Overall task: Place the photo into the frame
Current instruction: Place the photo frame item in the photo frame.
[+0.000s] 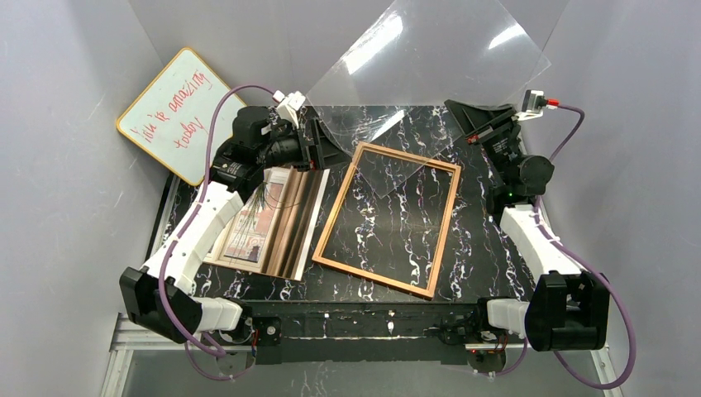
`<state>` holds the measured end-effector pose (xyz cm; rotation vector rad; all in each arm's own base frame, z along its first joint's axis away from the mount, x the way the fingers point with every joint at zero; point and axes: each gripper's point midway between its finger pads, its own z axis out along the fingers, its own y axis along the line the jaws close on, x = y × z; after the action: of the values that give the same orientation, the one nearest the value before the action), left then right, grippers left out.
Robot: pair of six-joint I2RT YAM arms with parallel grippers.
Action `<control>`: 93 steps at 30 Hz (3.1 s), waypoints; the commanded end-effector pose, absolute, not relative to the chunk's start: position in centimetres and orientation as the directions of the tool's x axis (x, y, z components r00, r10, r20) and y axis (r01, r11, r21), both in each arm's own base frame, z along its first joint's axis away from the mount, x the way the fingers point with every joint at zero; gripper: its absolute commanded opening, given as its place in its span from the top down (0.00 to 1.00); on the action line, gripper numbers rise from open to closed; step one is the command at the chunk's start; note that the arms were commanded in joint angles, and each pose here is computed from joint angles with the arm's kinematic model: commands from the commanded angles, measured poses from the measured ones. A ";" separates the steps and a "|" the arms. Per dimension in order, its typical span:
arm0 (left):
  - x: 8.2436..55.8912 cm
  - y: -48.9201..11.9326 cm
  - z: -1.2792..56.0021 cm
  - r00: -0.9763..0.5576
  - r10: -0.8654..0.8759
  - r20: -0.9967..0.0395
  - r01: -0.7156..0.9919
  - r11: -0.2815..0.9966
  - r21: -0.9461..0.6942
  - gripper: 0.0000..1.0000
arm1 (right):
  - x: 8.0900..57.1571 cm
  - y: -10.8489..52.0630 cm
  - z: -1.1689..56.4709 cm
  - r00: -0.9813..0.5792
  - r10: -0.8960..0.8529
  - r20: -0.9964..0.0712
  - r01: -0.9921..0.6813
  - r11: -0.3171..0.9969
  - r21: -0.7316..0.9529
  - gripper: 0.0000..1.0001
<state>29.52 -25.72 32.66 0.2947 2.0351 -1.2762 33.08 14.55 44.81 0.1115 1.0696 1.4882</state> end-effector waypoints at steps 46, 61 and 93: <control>32.6 -28.0 43.1 -0.423 -0.189 -0.886 0.828 0.315 -0.463 0.93 | 32.5 16.6 39.9 -0.502 0.811 -0.301 -0.630 -0.104 0.770 0.44; 32.0 -22.3 41.2 0.289 0.517 -0.806 0.893 0.158 0.421 0.96 | 26.4 19.0 31.2 -0.577 0.097 -0.811 -0.749 0.333 0.573 0.08; 28.5 -22.9 40.9 0.450 0.618 -0.645 0.825 -0.011 0.565 1.00 | 26.4 18.5 26.4 -0.146 0.150 -0.978 -0.904 0.380 0.193 0.01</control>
<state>28.30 -22.36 38.22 1.7653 1.3039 -0.2709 25.35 18.54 23.28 -0.7077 1.5968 1.1659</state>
